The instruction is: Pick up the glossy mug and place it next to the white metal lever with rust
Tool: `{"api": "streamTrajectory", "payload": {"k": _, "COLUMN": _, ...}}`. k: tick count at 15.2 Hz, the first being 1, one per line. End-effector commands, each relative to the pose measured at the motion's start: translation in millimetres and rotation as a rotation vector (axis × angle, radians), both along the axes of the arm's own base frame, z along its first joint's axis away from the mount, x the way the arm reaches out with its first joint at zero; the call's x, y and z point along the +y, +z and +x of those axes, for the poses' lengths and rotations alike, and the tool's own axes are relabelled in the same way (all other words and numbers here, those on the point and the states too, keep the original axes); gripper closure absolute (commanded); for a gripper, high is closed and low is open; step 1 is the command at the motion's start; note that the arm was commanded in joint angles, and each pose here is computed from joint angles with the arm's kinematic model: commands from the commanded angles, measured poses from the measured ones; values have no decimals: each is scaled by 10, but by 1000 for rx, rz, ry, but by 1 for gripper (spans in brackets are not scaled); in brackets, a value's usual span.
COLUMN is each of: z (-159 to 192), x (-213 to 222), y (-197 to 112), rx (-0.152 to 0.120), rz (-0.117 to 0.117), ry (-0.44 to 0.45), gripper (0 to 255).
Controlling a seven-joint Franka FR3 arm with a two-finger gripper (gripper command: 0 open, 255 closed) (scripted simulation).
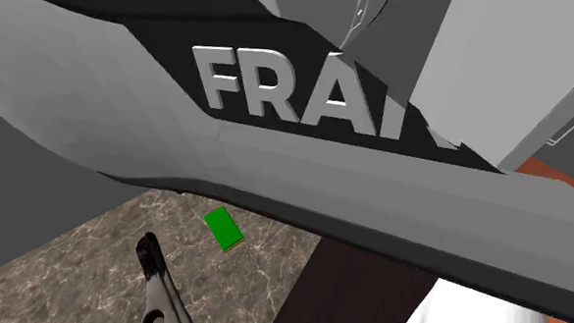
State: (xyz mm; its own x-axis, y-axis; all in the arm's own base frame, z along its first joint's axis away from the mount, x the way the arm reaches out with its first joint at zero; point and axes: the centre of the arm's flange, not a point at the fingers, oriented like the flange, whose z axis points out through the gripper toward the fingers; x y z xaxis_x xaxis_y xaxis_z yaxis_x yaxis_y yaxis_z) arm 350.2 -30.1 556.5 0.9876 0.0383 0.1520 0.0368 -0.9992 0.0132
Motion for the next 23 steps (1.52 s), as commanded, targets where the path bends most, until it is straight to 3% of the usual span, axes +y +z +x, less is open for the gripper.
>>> {"api": "streamTrajectory", "payload": {"k": 1, "z": 65, "x": -145, "y": -193, "rx": 5, "rz": -3, "ry": 0, "gripper": 0}}
{"api": "streamTrajectory", "payload": {"k": 23, "z": 598, "x": -1680, "y": -2580, "rx": 76, "rz": -32, "ry": -7, "gripper": 0}}
